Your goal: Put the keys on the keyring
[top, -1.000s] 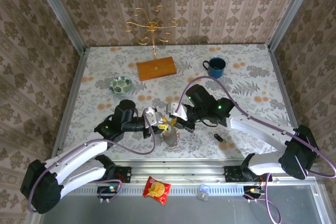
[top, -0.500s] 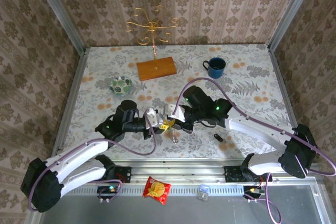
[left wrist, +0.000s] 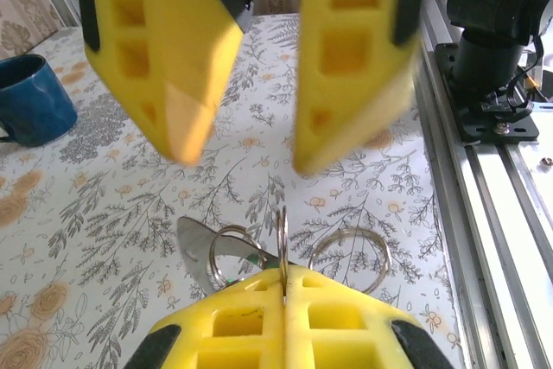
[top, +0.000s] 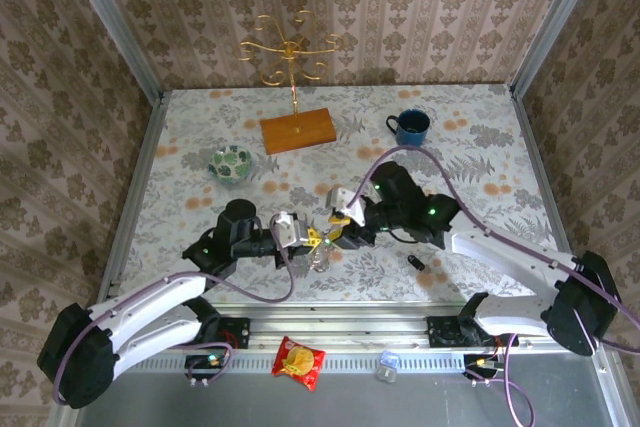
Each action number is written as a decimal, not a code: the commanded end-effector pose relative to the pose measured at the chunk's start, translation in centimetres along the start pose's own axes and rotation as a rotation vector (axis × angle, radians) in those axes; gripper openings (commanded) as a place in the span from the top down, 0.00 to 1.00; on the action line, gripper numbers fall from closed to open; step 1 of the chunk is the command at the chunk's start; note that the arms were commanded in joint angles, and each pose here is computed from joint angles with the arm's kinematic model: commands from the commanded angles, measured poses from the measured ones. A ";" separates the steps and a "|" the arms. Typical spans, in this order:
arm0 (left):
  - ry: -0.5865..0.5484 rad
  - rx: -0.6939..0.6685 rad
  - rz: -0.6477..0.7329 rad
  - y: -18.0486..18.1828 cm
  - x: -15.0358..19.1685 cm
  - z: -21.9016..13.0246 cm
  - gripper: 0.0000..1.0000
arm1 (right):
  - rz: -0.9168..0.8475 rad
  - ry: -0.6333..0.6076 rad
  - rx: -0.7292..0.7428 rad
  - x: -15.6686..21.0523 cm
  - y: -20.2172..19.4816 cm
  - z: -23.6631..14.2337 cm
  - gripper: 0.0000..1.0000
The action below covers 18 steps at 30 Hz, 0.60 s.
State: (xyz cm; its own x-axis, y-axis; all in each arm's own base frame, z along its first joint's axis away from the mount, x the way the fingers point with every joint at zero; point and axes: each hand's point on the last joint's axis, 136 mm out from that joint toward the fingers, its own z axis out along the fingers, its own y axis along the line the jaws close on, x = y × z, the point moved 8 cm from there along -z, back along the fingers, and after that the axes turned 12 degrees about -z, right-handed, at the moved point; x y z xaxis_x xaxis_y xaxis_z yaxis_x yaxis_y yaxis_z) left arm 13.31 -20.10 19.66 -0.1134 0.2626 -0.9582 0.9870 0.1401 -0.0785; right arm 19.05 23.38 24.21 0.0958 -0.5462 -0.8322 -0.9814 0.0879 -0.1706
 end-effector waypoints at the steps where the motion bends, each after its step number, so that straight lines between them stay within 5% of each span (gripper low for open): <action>1: -0.129 0.002 0.017 -0.2 -1.3 -0.1 1.00 | -0.003 -0.156 0.011 -0.4 0.1 -0.3 0.57; 18: -0.115 0.013 0.007 -0.1 -0.4 0.3 1.00 | -0.029 -0.197 -0.002 1.7 0.7 1.4 0.69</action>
State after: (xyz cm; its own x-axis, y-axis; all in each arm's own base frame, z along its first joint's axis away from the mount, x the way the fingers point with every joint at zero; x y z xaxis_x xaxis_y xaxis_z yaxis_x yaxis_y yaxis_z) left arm 13.54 -20.30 19.36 -0.1110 0.1854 -0.9764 0.9850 0.1508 -0.0834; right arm 19.04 23.22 21.89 0.1284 -0.4084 -0.9037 -0.9741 0.1192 -0.1923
